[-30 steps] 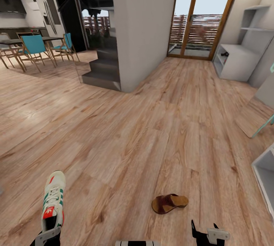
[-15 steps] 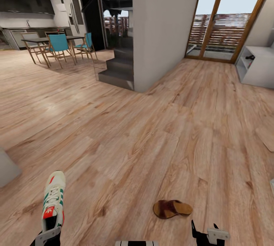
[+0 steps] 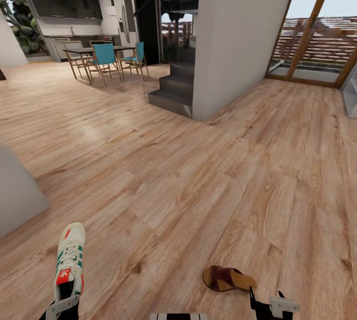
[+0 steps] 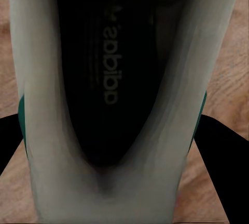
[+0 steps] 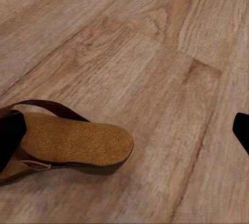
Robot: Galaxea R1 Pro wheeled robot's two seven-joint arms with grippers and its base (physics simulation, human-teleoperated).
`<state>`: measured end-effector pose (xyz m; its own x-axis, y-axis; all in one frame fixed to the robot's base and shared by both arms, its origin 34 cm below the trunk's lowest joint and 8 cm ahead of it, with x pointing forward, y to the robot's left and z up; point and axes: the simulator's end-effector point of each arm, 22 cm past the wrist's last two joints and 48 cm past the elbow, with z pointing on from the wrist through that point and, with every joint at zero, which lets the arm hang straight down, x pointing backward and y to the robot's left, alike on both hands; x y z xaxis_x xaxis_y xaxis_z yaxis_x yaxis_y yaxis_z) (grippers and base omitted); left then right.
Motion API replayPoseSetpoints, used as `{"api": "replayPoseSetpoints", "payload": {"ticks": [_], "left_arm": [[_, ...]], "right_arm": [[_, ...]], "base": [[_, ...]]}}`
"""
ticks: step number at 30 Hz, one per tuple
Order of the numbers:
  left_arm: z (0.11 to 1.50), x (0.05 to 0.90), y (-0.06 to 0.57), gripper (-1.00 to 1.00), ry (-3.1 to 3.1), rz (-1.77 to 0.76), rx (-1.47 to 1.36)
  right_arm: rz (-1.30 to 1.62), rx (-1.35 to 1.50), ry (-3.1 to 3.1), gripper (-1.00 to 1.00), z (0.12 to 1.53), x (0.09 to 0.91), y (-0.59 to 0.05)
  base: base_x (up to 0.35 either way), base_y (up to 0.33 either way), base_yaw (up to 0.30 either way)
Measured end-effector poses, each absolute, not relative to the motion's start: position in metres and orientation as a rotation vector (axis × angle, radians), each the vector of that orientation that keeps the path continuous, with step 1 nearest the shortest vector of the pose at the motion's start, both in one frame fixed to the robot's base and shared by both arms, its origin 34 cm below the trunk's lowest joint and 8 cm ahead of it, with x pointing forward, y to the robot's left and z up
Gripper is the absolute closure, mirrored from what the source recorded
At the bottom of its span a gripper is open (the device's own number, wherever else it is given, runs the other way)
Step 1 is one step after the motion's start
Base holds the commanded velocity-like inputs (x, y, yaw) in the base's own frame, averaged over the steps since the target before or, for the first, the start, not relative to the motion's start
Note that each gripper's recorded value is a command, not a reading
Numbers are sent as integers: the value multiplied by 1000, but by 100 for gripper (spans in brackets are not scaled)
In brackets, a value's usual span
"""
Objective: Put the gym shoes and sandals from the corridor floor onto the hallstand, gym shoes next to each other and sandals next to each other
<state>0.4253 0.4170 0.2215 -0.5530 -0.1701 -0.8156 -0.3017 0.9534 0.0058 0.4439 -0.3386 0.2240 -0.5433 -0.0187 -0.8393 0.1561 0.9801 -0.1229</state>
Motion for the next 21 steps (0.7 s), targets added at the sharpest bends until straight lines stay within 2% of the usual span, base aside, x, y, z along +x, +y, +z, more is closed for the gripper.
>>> {"api": "replayPoseSetpoints", "payload": {"ticks": [12,21], "left_arm": [[222,425,417,100,2168,179,-331],[221,425,417,100,2169,179,-332]], "right_arm": [[-224,96,2134,-100,224,444,-339],[-224,96,2134,-100,224,444,-339]], "base": [[0,-2,279],[0,-220,279]]}}
